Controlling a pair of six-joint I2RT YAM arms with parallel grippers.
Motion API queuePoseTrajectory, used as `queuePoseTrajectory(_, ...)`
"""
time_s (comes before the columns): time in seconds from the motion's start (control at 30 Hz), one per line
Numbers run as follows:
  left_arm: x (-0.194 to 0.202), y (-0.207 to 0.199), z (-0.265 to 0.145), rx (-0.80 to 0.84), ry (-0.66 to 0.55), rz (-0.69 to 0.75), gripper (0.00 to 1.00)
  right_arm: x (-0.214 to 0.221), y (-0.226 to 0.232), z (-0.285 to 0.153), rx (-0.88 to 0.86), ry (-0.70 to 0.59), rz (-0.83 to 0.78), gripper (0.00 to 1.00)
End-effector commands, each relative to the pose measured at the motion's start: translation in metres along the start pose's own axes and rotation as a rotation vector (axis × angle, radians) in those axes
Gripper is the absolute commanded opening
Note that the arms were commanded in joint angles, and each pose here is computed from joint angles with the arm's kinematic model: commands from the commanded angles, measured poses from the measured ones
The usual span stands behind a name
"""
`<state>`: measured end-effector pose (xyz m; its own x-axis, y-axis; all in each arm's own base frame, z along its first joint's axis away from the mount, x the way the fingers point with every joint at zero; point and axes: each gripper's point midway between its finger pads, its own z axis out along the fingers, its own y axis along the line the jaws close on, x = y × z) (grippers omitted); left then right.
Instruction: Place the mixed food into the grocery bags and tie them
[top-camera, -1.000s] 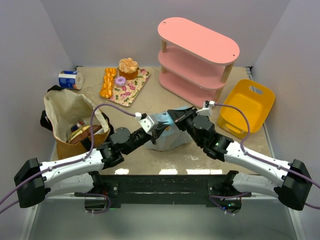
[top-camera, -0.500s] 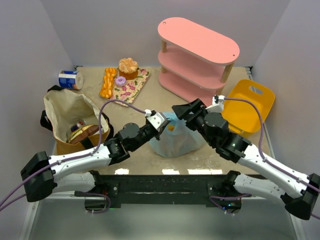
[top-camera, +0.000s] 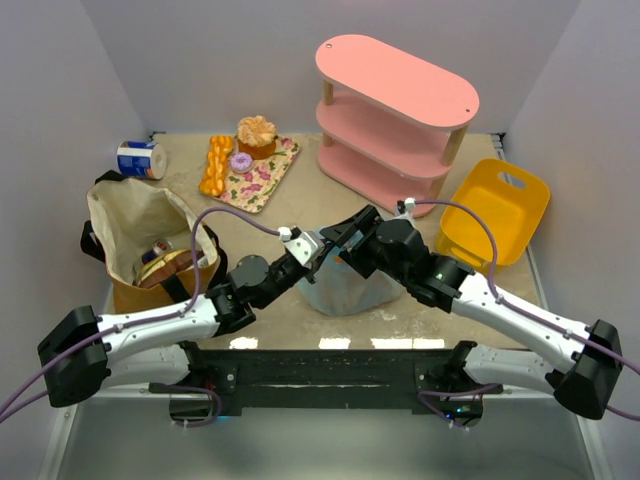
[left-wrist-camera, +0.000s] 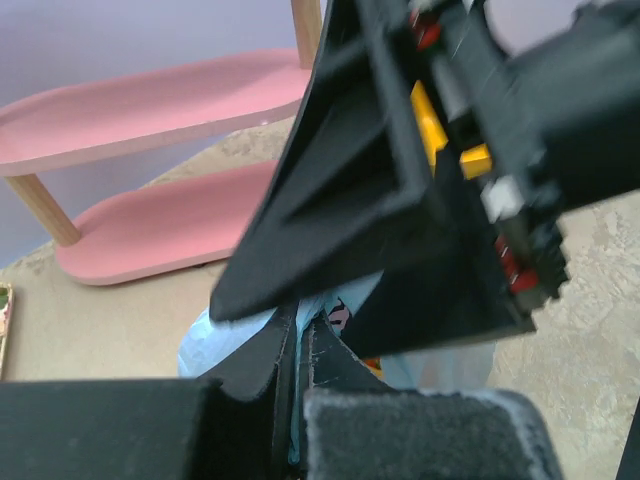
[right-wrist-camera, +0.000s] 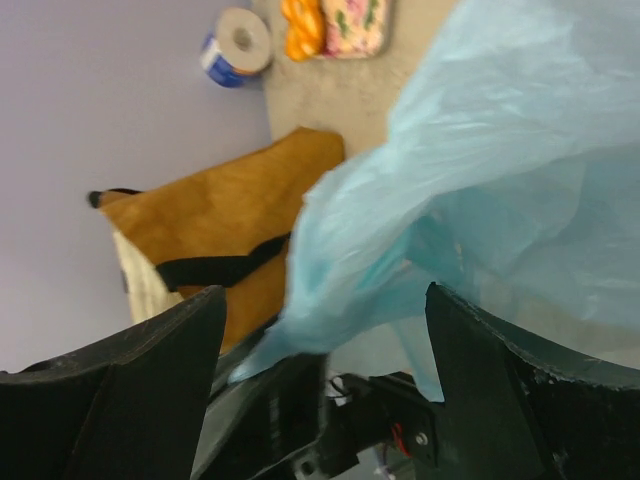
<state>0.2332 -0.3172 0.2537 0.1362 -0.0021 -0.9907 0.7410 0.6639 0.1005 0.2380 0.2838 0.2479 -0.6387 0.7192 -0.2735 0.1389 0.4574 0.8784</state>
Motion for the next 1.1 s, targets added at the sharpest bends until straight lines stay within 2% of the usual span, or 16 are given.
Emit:
queuePoseTrajectory(0.0, -0.027, 0.009, -0.002, -0.037, -0.101, 0.004, 0.0, 0.006, 0.006, 0.006, -0.004, 0.025, 0.07, 0.85)
queuePoseTrajectory(0.23, -0.027, -0.001, -0.004, 0.009, -0.108, 0.0, 0.0, -0.012, -0.001, 0.014, 0.023, -0.082, 0.047, 0.84)
queuePoseTrajectory(0.47, -0.027, -0.012, -0.005, 0.062, -0.115, -0.006, 0.0, -0.03, -0.01, 0.023, 0.059, -0.197, 0.018, 0.78)
queuePoseTrajectory(0.67, -0.02, -0.016, -0.006, 0.083, -0.096, -0.005, 0.0, -0.029, 0.003, 0.031, -0.005, -0.203, 0.032, 0.72)
queuePoseTrajectory(0.8, -0.015, -0.017, -0.004, 0.087, -0.075, 0.006, 0.0, -0.021, 0.013, 0.034, -0.045, -0.16, 0.043, 0.67)
queuePoseTrajectory(0.93, -0.015, -0.014, -0.005, 0.074, -0.072, 0.014, 0.0, -0.03, 0.008, 0.028, -0.008, -0.2, 0.024, 0.7)
queuePoseTrajectory(1.07, -0.017, -0.002, -0.003, 0.006, -0.055, 0.011, 0.0, -0.041, -0.005, 0.012, 0.019, -0.244, 0.005, 0.79)
